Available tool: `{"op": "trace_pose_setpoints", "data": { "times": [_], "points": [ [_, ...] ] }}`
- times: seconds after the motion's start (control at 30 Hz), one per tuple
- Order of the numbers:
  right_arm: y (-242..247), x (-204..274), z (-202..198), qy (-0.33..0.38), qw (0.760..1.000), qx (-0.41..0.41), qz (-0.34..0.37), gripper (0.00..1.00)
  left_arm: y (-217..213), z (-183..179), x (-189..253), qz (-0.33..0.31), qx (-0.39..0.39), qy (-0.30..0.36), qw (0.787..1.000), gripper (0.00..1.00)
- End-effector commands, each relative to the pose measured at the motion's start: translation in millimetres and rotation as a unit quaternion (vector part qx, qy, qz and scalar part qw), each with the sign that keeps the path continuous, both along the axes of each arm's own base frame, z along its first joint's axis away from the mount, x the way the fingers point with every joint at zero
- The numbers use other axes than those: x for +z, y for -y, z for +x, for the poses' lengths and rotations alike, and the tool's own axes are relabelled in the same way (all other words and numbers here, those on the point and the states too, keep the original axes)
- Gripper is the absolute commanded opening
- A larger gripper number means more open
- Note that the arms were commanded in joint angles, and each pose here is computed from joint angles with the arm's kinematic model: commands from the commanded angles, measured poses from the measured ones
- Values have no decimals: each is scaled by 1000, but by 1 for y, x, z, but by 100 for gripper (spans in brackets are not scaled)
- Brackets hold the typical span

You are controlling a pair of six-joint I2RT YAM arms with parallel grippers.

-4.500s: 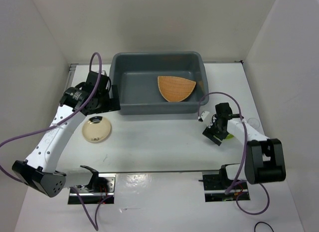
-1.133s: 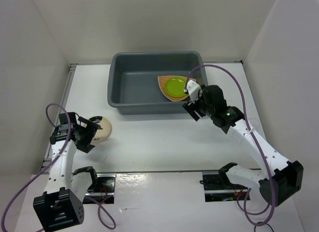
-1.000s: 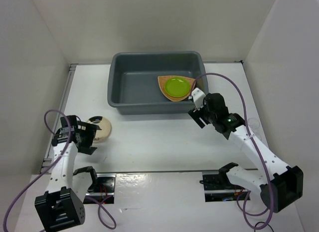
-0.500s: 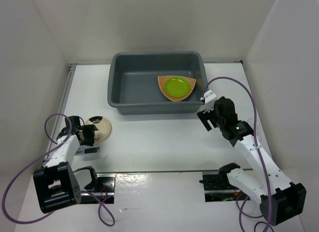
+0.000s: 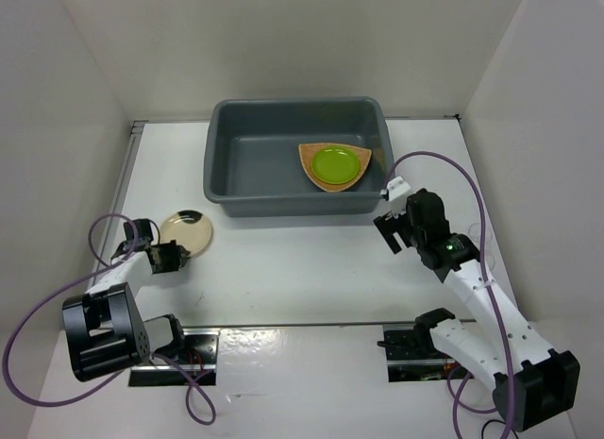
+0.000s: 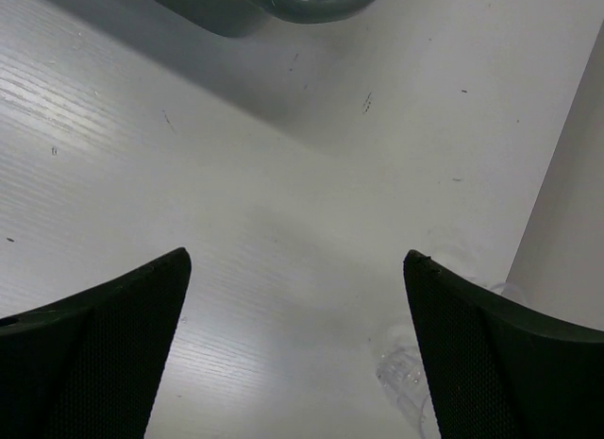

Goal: Place the mixed dishes into the plastic bin

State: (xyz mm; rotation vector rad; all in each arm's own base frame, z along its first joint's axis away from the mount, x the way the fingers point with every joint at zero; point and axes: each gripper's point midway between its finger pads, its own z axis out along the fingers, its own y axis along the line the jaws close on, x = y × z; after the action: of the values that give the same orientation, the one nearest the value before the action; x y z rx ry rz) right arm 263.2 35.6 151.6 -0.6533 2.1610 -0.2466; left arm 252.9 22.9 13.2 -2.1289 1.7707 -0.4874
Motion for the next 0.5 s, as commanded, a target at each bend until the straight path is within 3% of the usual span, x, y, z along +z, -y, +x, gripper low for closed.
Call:
{"op": "trace_pose_setpoints", "data": {
  "times": [0.0,0.03,0.1,0.2,0.33,0.47],
  "points": [
    [3,4,0,14,1000,-13,7,98,-3,-5,-10,12,-13,-21,1000,17],
    [3,4,0,14,1000,-13,7,98,-7,-2,-7,18,-11,-21,1000,6],
    [3,4,0,14,1000,-13,7,98,-17,12,13,42,-10,0,999,0],
    [3,4,0,14,1000,-13,7,98,-32,28,56,77,17,48,996,0],
    [3,6,0,18,1000,-13,9,98,-59,63,145,141,43,152,977,0],
    [3,10,1,27,1000,-10,8,98,-56,116,252,175,-17,286,942,0]
  ]
}}
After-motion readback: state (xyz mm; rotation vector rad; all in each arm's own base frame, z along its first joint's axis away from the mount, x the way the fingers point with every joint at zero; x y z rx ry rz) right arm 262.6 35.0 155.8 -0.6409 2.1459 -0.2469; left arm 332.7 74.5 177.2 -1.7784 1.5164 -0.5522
